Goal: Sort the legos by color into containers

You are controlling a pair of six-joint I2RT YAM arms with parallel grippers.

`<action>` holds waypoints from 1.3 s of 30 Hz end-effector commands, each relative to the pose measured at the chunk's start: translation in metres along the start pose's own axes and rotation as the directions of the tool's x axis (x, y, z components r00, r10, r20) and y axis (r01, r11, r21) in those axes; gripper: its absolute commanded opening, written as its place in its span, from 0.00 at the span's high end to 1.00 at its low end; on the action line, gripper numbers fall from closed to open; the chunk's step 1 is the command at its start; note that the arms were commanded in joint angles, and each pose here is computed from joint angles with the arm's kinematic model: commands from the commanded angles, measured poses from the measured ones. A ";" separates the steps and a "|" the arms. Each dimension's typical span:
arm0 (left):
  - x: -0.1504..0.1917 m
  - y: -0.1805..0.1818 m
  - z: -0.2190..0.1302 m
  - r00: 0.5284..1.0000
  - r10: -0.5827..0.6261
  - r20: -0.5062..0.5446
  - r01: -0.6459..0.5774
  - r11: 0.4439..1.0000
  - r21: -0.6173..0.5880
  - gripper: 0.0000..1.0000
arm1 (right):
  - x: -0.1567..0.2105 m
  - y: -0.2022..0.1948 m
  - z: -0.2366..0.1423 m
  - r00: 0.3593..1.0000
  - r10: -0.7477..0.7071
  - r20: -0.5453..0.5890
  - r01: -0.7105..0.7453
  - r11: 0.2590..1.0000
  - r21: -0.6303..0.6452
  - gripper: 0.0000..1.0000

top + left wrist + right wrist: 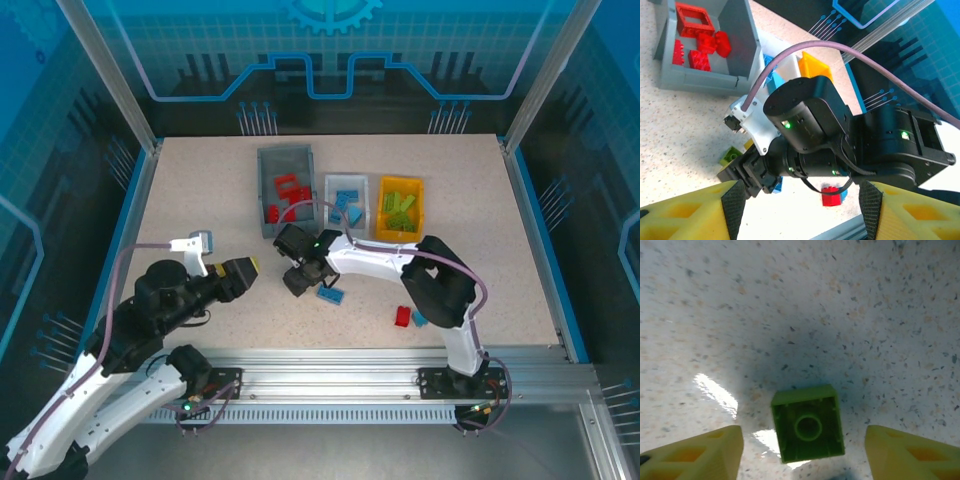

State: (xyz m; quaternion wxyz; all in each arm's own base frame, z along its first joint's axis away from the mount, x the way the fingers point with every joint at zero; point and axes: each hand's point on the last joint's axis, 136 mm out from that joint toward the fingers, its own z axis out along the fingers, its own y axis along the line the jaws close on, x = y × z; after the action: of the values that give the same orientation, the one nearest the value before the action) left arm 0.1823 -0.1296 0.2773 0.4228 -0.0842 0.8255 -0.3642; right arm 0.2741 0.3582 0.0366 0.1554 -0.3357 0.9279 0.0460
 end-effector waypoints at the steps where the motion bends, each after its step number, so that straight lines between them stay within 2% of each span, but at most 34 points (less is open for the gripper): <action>1: -0.003 0.000 -0.006 1.000 -0.004 0.008 0.004 1.000 -0.016 0.35 | 0.000 -0.010 0.007 0.999 0.011 -0.043 -0.010 1.000 0.014 0.41; 10: -0.004 -0.005 0.002 1.000 -0.008 -0.002 0.008 1.000 -0.002 0.35 | -0.001 -0.007 0.022 0.999 0.020 -0.049 -0.020 1.000 0.005 0.65; 13: -0.002 -0.006 0.005 1.000 -0.010 -0.012 0.011 1.000 0.004 0.35 | -0.006 -0.010 0.008 0.999 0.038 -0.007 -0.038 0.999 0.013 0.70; 16: 0.005 -0.015 0.017 0.998 -0.007 -0.068 0.010 0.999 0.033 0.32 | -0.014 -0.020 -0.026 0.994 0.071 0.079 -0.074 0.997 0.032 0.71; 21: 0.017 -0.044 0.054 0.979 -0.005 -0.205 0.030 0.992 0.119 0.31 | -0.008 -0.075 -0.092 0.946 0.225 0.232 -0.248 0.966 0.075 0.72; 23: 0.014 -0.060 0.069 0.975 0.012 -0.223 0.023 0.988 0.152 0.32 | 0.002 -0.111 -0.108 0.910 0.317 0.268 -0.351 0.932 0.090 0.72; 26: 0.016 -0.081 0.090 0.965 0.091 -0.245 -0.053 0.986 0.159 0.31 | 0.023 -0.172 -0.119 0.842 0.453 0.292 -0.507 0.850 0.143 0.72; 32: 0.051 -0.119 0.132 0.923 0.243 -0.298 -0.194 0.963 0.186 0.32 | 0.036 -0.263 -0.116 0.717 0.633 0.294 -0.695 0.684 0.222 0.71; 35: 0.068 -0.132 0.146 0.904 0.284 -0.320 -0.227 0.952 0.206 0.32 | 0.034 -0.287 -0.099 0.683 0.685 0.254 -0.731 0.643 0.229 0.71; 39: 0.088 -0.143 0.157 0.877 0.333 -0.347 -0.268 0.937 0.223 0.32 | 0.030 -0.300 -0.078 0.671 0.711 0.208 -0.740 0.627 0.245 0.66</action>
State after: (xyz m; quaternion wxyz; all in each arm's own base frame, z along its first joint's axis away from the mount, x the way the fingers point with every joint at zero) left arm 0.2189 -0.3385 0.2420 0.2815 0.1270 0.8769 -0.3685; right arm 0.4175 0.0955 0.1126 0.2373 0.0840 0.9673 -0.0294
